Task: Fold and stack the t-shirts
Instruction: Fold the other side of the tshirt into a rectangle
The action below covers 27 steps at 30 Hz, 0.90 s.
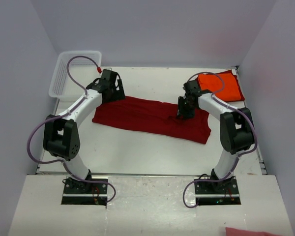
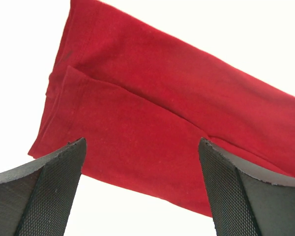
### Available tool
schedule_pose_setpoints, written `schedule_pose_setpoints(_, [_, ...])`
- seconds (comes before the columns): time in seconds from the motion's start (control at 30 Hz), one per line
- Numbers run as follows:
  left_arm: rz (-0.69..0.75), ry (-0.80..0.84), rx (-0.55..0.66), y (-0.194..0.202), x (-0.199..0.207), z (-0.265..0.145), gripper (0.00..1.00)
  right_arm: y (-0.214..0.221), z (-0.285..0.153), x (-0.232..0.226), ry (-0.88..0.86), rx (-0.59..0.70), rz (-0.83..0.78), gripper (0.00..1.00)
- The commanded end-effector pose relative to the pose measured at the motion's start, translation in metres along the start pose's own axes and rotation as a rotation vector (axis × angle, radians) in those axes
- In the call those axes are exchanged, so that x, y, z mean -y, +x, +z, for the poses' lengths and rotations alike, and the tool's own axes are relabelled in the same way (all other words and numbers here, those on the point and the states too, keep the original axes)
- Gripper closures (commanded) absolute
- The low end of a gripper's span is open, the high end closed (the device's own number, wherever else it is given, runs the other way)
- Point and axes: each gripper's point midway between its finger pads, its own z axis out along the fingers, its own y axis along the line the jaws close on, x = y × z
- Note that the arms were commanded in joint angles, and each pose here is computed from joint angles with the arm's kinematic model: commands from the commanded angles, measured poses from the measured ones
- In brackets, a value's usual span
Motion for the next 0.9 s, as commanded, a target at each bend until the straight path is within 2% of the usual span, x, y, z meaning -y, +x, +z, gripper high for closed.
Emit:
schedule_pose_setpoints(0.0, [0.016,0.028,0.060,-0.015,-0.001,-0.019,0.05,-0.015,-0.006,-0.014,-0.065,0.080,0.021,0.58])
schedule_pose_setpoints(0.2, [0.022,0.035,0.050,-0.011,-0.001,-0.019,0.05,0.000,0.004,-0.008,-0.060,0.071,0.050,0.55])
schedule_pose_setpoints(0.5, [0.026,0.038,0.032,-0.001,-0.003,-0.015,0.05,0.002,-0.006,0.002,-0.020,0.121,0.075,0.53])
schedule_pose_setpoints(0.87, [0.027,0.053,0.035,-0.002,-0.001,-0.018,0.06,0.012,0.009,0.000,-0.049,0.084,0.093,0.54])
